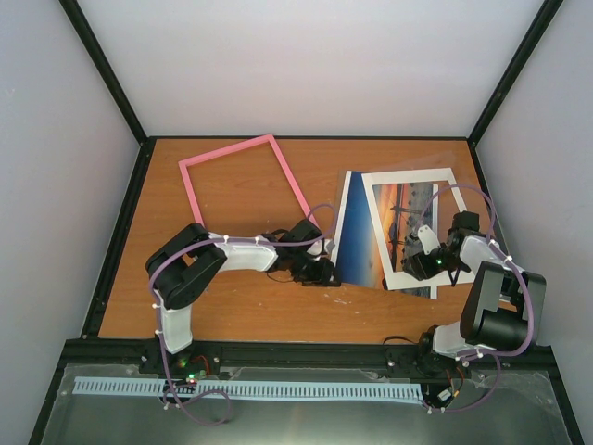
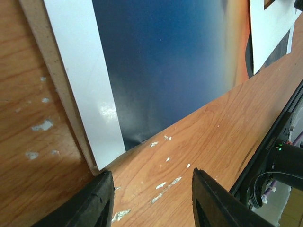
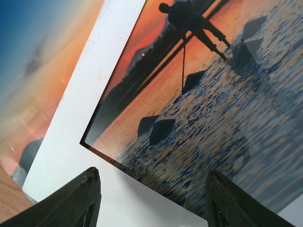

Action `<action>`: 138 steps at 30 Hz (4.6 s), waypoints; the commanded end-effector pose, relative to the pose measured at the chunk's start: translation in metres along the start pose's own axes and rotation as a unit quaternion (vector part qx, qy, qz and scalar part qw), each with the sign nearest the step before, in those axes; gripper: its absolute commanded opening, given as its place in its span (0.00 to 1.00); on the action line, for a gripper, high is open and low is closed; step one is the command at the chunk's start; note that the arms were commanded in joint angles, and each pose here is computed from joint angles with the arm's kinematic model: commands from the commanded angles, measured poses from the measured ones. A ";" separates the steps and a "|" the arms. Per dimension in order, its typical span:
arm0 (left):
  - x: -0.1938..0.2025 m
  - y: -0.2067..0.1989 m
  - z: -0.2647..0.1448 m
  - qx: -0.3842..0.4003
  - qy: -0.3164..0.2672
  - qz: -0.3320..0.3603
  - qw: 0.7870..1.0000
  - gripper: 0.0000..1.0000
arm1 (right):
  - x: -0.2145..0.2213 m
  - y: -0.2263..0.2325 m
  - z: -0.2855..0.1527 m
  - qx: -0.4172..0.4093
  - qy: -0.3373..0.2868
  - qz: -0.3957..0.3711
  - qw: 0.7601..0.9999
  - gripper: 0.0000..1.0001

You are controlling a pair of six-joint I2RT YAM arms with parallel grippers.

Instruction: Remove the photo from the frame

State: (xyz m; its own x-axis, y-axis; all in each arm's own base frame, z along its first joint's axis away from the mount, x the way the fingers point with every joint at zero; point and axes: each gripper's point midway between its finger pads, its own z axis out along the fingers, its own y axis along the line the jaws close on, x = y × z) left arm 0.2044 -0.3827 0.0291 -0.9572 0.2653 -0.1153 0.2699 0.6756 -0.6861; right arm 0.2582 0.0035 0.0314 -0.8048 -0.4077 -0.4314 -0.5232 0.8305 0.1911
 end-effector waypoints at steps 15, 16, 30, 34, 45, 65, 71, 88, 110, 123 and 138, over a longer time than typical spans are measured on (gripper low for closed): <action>-0.024 0.005 -0.015 -0.027 -0.056 -0.010 0.998 0.46 | 0.000 0.003 0.003 -0.007 -0.001 0.001 1.000 0.59; -0.024 0.005 -0.015 -0.027 -0.056 -0.010 0.998 0.46 | 0.001 0.003 0.003 -0.007 0.000 0.001 1.000 0.59; -0.038 -0.007 -0.038 -0.035 -0.103 -0.002 0.994 0.49 | 0.001 0.002 0.004 -0.007 0.001 0.002 1.000 0.60; -0.035 -0.001 -0.030 -0.039 -0.091 -0.007 0.995 0.50 | 0.001 0.002 0.004 -0.008 0.001 0.004 1.000 0.60; -0.037 0.004 -0.016 -0.034 -0.081 -0.007 0.996 0.50 | 0.001 0.003 0.004 -0.010 0.001 0.004 1.000 0.60; -0.045 -0.008 -0.015 -0.014 -0.083 0.007 0.996 0.50 | 0.002 0.003 0.005 -0.010 0.003 0.004 1.000 0.60; -0.047 -0.011 -0.014 -0.007 -0.081 0.010 0.997 0.49 | 0.003 0.003 0.005 -0.010 0.004 0.005 1.000 0.60; -0.046 -0.008 -0.009 -0.011 -0.074 0.004 0.997 0.49 | 0.003 0.003 0.006 -0.011 0.005 0.004 1.000 0.60; -0.051 -0.024 -0.010 0.038 -0.075 0.011 0.996 0.49 | 0.004 0.002 0.006 -0.011 0.006 0.005 1.000 0.60; -0.048 0.000 0.000 0.029 -0.057 -0.036 0.997 0.50 | 0.001 0.003 0.005 -0.013 0.002 0.004 1.000 0.59; -0.065 -0.015 0.011 0.070 -0.061 -0.016 0.996 0.53 | 0.006 0.004 0.011 -0.022 0.012 0.003 1.000 0.59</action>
State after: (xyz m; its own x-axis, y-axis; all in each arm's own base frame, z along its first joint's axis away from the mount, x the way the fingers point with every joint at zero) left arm 0.2480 -0.4044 0.0368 -0.9733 0.1661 -0.1586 0.2276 0.6063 -0.7620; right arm 0.2595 0.0067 0.0260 -0.8061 -0.4034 -0.4329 -0.5280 0.8207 0.2183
